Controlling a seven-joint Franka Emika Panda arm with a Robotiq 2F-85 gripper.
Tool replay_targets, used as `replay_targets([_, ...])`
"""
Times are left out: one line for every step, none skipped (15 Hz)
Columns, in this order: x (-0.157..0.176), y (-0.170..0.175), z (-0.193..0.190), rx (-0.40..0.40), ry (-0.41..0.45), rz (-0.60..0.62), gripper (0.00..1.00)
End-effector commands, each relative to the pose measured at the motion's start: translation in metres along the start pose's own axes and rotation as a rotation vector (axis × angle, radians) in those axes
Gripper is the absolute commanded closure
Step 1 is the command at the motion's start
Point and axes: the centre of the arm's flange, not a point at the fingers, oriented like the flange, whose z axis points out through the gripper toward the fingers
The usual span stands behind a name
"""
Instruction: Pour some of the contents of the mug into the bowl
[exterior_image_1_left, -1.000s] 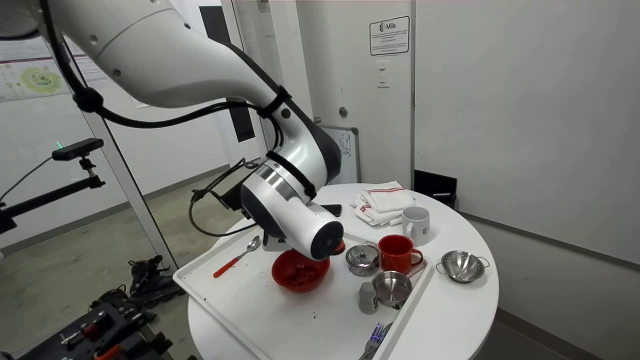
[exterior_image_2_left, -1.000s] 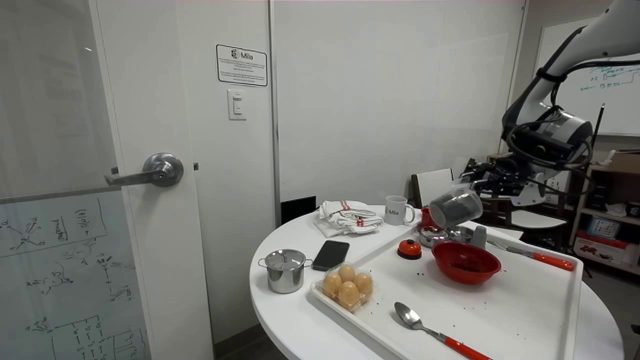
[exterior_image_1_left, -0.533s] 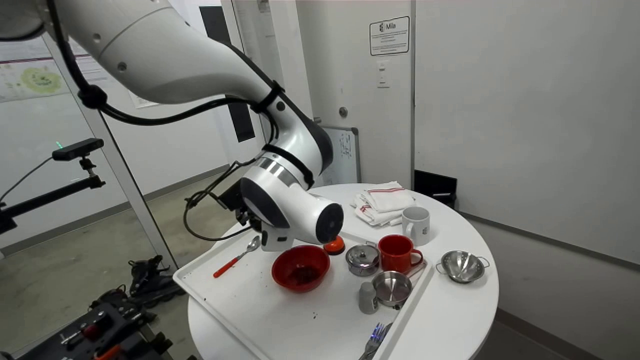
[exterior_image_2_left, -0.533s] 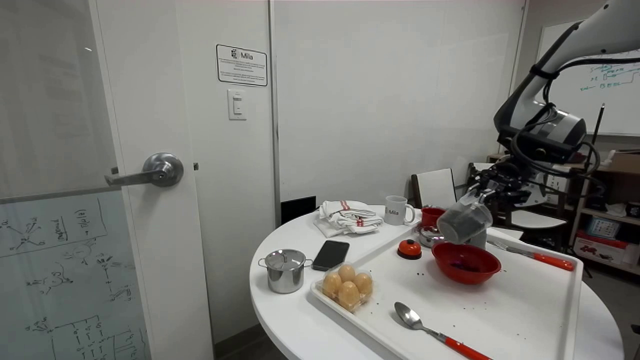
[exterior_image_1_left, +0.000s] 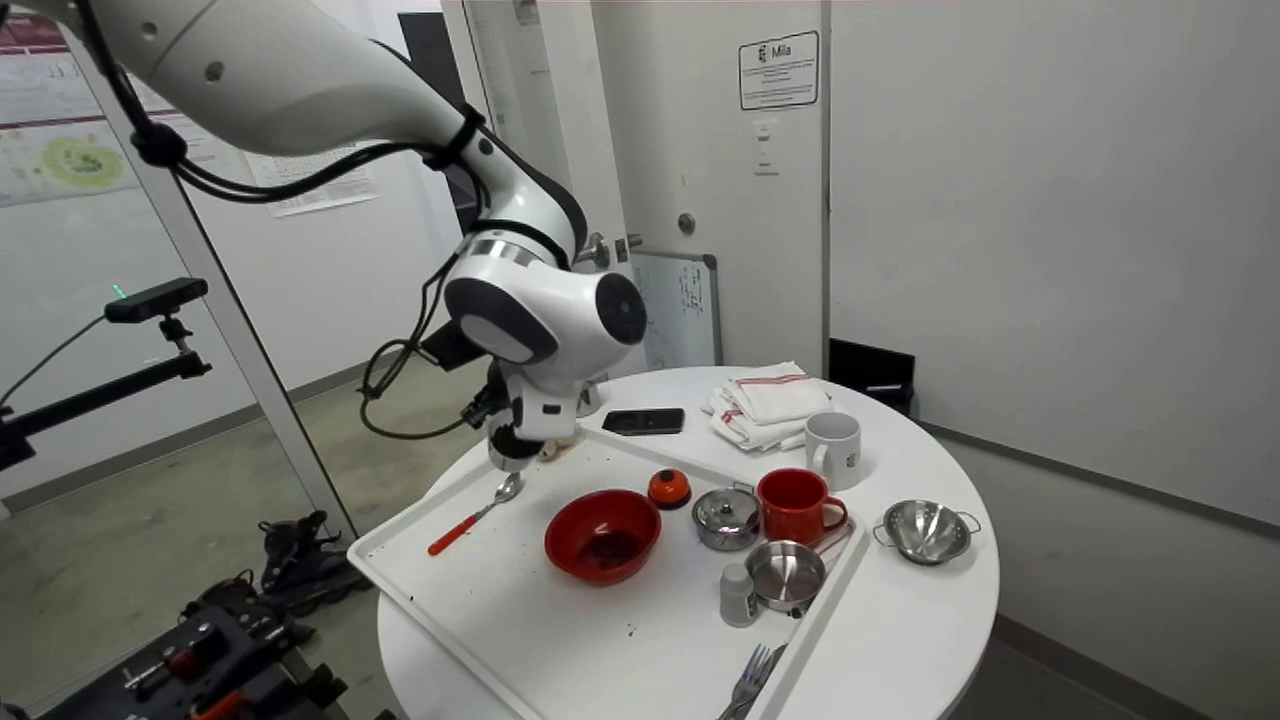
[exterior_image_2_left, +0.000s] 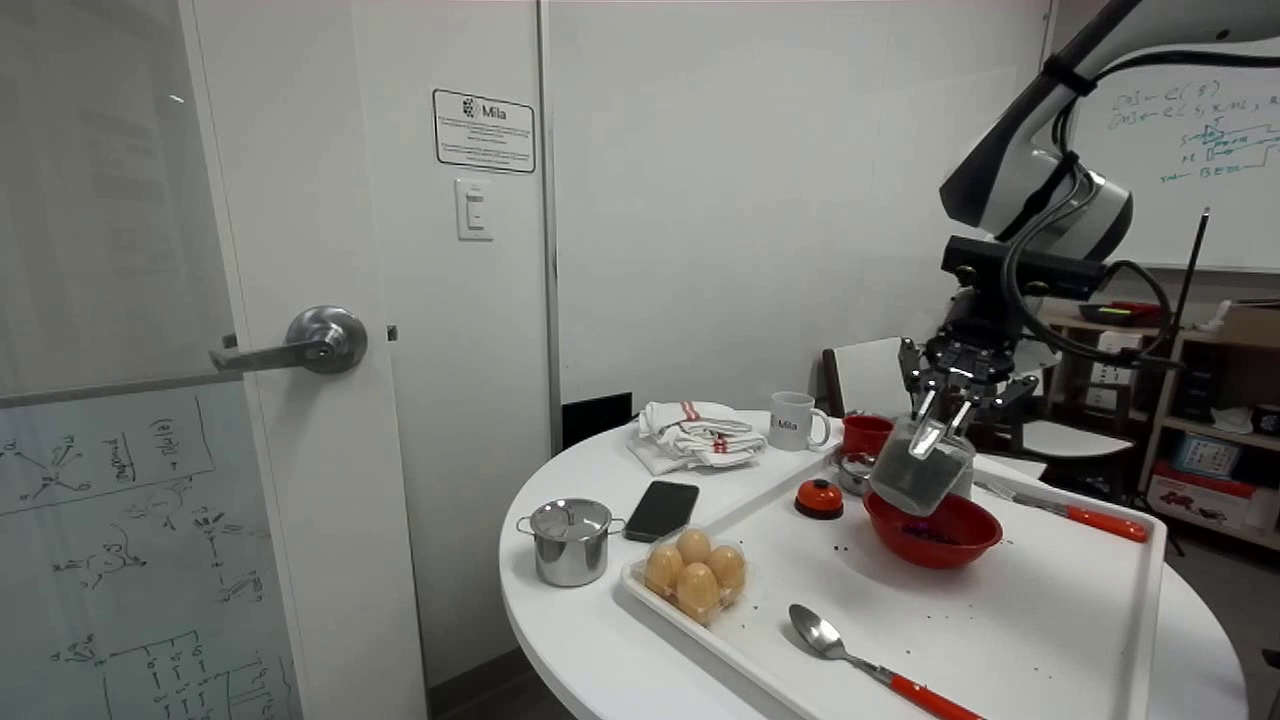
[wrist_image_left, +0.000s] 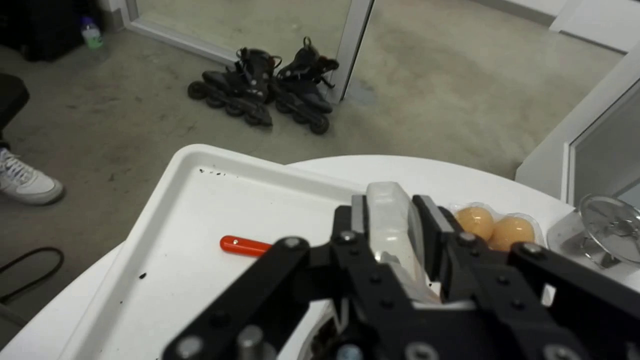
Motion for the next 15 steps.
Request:
replay_targets([-0.045,-0.028,0.032,-0.123,0.160,0.011,0.91])
replay_targets([-0.050,-0.035,0.049,-0.162,0.198,0.019,0.91])
replay_targets([-0.053,-0.042,0.067,-0.204,0.233,0.026,0.91])
replay_targets([-0.057,-0.045,0.082,-0.248,0.267,0.033,0.91])
replay_targets([-0.058,-0.047,0.097,-0.292,0.302,0.044,0.91])
replay_targets([-0.058,-0.047,0.111,-0.337,0.336,0.053,0.91])
replay_targets([-0.056,-0.047,0.124,-0.378,0.374,0.068,0.91])
replay_targets([-0.051,-0.046,0.136,-0.409,0.421,0.089,0.91])
replay_targets([-0.046,-0.045,0.146,-0.449,0.459,0.105,0.91])
replay_targets([-0.039,-0.043,0.153,-0.464,0.514,0.127,0.91])
replay_targets([-0.032,-0.042,0.159,-0.477,0.553,0.141,0.91])
replay_targets([-0.023,-0.040,0.164,-0.471,0.591,0.156,0.91])
replay_targets([-0.016,-0.039,0.168,-0.462,0.620,0.168,0.91])
replay_targets([-0.008,-0.038,0.172,-0.454,0.641,0.177,0.91])
replay_targets([-0.002,-0.037,0.174,-0.440,0.664,0.188,0.91])
